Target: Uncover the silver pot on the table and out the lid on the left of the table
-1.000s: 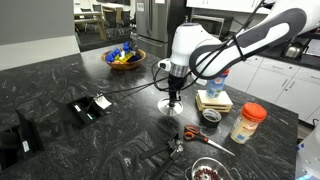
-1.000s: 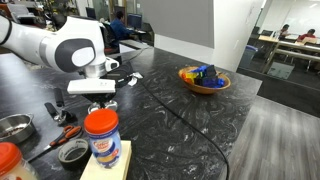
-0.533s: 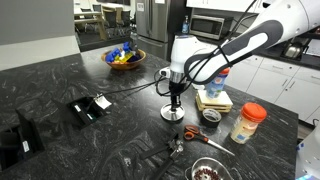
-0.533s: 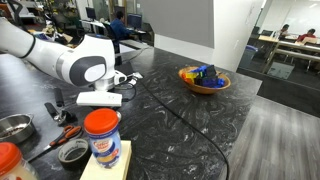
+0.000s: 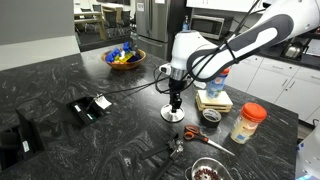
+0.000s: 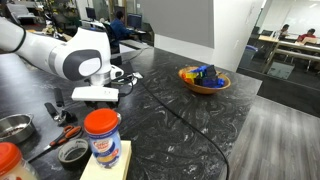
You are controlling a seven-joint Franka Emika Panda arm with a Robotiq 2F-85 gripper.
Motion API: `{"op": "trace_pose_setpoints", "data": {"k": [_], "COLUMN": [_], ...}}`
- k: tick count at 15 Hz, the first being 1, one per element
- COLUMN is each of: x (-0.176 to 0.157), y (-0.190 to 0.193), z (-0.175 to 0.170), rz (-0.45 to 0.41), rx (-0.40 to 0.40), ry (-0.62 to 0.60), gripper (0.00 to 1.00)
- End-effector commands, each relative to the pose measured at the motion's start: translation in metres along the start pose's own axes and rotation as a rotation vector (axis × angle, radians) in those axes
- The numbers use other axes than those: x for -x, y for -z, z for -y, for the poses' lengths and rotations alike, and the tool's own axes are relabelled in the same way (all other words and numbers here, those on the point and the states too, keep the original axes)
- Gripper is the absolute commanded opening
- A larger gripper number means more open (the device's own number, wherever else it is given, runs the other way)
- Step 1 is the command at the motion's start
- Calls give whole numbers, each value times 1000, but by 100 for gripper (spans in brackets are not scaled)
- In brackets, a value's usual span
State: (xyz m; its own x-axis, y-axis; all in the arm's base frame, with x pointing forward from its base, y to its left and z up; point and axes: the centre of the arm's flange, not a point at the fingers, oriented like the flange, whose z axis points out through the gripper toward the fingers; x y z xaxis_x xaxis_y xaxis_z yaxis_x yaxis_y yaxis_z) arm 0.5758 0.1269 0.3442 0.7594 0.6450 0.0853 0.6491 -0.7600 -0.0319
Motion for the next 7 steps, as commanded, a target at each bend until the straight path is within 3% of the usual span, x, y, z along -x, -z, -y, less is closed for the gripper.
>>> {"op": "trace_pose_setpoints", "data": {"k": [1,2,7], "x": [1,2,5], "y": [4,6,3], "z": [3,4,4], "rz": [-4,-4,1], "rx": [3,4,1], "ry": [2,2,0], "gripper": [68,74,74]}}
